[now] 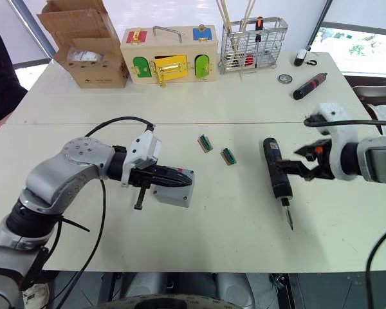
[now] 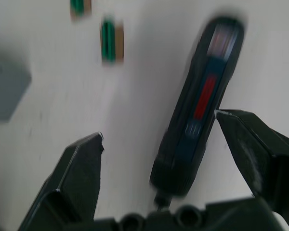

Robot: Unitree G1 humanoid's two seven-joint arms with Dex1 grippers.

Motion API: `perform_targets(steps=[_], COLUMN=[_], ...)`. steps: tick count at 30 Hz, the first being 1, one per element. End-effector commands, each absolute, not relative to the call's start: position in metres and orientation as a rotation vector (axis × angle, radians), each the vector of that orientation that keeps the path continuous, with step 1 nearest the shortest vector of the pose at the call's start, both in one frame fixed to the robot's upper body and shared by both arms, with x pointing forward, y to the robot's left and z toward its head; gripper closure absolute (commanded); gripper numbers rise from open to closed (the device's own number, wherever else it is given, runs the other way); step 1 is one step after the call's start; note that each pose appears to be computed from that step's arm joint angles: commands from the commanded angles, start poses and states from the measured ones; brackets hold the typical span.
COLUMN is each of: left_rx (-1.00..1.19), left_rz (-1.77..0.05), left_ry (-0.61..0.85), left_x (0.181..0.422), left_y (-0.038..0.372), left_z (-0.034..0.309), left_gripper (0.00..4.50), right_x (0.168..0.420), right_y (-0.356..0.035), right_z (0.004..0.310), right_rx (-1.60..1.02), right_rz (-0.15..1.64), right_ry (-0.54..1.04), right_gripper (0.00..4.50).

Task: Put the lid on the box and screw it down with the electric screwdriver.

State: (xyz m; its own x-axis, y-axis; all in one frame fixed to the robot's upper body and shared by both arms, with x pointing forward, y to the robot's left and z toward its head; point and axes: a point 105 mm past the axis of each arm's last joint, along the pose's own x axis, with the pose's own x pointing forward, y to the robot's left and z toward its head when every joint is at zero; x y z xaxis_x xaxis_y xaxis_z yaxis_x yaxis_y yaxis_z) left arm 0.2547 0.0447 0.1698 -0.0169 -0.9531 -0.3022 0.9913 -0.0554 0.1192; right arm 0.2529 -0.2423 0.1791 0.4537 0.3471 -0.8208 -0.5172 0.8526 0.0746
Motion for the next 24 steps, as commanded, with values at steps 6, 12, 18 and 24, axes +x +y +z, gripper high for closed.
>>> perform_targets(steps=[6,12,18,24], left_rx=[0.295,0.249,0.297,0.384], left_rz=[-1.512,-1.428,-1.46,-1.511], left_ry=[0.077,0.097,0.115,0.14], left_x=[0.248,0.239,0.224,0.214], left_y=[0.034,0.038,0.045,0.05], left_z=[0.162,0.155,0.16,0.159], left_gripper=[4.5,4.5,4.5,4.5], right_x=[0.268,0.28,0.288,0.292], right_y=[-0.262,-0.261,-0.256,-0.254], right_z=[0.171,0.152,0.125,0.111], right_rx=[-0.076,-0.024,-0.057,-0.111], right_rz=[0.471,0.444,0.406,0.38], right_ry=[1.16,1.256,1.333,1.354], right_gripper=[0.11,0.11,0.11,1.01])
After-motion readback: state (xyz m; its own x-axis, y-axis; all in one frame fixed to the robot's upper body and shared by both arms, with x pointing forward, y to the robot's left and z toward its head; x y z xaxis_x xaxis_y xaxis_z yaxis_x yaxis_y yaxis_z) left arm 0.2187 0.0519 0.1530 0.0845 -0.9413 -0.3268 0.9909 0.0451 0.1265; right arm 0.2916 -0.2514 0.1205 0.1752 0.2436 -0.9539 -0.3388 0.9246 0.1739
